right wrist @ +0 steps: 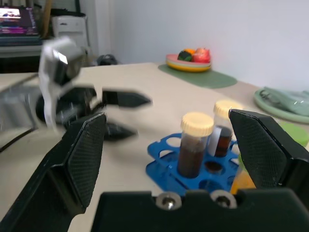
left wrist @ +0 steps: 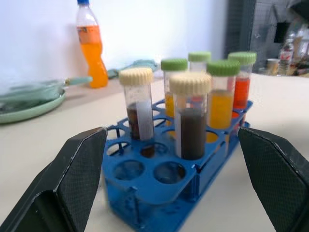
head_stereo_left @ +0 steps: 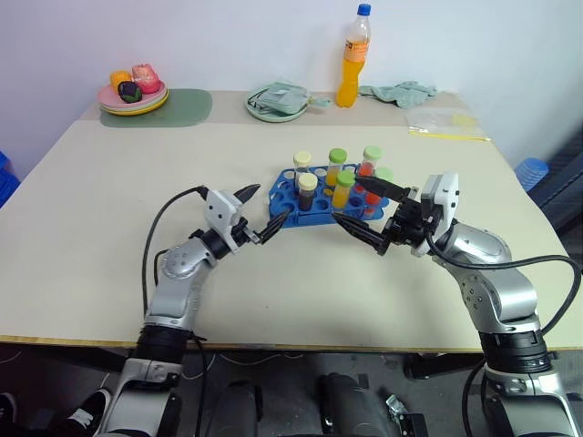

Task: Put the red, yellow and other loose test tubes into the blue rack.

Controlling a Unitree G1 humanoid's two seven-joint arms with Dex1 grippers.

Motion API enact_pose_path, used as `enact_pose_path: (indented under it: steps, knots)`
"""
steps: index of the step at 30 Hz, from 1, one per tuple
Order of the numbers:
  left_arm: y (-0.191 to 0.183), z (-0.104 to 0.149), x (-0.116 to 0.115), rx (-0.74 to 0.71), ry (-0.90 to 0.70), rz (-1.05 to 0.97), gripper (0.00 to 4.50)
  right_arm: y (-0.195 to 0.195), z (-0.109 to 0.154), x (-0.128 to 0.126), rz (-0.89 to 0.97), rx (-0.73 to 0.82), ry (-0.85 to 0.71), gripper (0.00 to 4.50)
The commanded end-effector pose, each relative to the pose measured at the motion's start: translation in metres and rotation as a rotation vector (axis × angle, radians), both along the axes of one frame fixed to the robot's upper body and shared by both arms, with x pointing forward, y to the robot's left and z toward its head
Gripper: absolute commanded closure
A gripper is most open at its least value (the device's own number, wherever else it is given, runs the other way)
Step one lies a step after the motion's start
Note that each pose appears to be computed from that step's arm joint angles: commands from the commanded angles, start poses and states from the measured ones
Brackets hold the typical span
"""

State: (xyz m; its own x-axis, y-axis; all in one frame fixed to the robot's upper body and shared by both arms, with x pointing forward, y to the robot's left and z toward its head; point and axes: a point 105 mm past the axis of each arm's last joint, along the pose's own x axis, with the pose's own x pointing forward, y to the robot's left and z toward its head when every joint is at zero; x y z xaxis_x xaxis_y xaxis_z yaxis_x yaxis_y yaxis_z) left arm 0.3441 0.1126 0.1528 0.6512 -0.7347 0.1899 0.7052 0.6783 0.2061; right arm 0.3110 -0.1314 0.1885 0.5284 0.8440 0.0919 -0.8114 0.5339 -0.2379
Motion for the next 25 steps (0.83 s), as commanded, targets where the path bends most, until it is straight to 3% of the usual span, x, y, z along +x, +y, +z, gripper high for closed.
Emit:
enact_pose_path:
  steps: [1, 9, 16, 25]
  knots:
    - [0.018, 0.016, -0.015, 0.034, -0.035, -0.082, 0.07, -0.018, 0.003, -0.008, 0.002, -0.036, -0.017, 0.0]
    - [0.06, 0.034, -0.037, 0.197, -0.09, -0.212, 0.07, -0.049, -0.012, -0.029, 0.02, -0.167, 0.046, 0.0]
    - [0.068, 0.025, -0.046, 0.2, -0.034, -0.276, 0.07, -0.065, 0.002, -0.028, -0.051, -0.195, 0.024, 0.0]
    - [0.075, 0.022, -0.047, 0.184, -0.008, -0.271, 0.07, -0.084, 0.0, -0.04, -0.086, -0.252, 0.065, 0.0]
